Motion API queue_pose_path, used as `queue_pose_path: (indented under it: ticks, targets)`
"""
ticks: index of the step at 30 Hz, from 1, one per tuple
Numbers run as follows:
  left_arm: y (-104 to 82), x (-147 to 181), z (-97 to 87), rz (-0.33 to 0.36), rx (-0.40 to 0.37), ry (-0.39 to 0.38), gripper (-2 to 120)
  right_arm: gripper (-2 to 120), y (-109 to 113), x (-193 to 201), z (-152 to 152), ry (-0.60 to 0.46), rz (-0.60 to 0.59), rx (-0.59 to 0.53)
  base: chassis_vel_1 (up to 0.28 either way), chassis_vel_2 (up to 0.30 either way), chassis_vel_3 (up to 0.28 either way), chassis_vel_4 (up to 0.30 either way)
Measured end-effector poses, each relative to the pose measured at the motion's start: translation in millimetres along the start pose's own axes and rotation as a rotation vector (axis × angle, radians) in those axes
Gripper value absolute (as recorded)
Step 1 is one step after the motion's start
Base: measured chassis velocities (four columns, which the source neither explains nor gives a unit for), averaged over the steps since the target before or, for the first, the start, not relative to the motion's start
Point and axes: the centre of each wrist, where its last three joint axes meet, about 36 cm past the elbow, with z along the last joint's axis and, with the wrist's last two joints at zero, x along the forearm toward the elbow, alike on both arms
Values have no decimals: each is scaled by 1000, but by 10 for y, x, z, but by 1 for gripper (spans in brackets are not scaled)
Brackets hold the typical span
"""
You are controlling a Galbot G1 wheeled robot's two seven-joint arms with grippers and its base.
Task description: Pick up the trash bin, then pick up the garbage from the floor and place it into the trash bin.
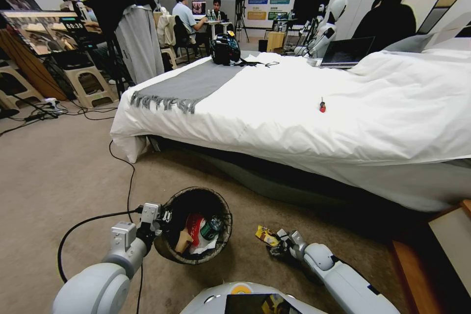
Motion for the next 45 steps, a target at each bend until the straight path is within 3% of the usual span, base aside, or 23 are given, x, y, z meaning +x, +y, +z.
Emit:
queue_pose_path:
  ticks: [5,12,14,19,20,35,42,45]
  targets:
    - [3,-1,-5,0,0,-3,6,49,22,-9,0,0,-5,2,0,0,0,0]
    - [12,-5,-18,3,-2,-7,6,30,30,-19,7,-1,-6,0,0,0,0,0]
    - [14,-7,-24,4,-3,-10,6,18,29,-25,15,-2,-6,-2,0,0,0,0]
    - [14,-9,-28,4,-3,-12,6,10,22,-26,21,-3,-5,-3,0,0,0,0]
    - [15,-10,-30,5,-4,-12,6,0,14,-26,27,-6,-3,-4,0,0,0,0]
    - [14,-8,-25,7,-5,-9,6,0,-75,43,-41,-74,31,-49,0,0,0,0]
    - [15,-8,-27,6,-5,-9,6,0,-155,460,-496,-234,39,-84,0,0,0,0]
    - [6,-10,-23,7,1,-9,6,0,-116,785,-881,-347,28,-82,0,0,0,0]
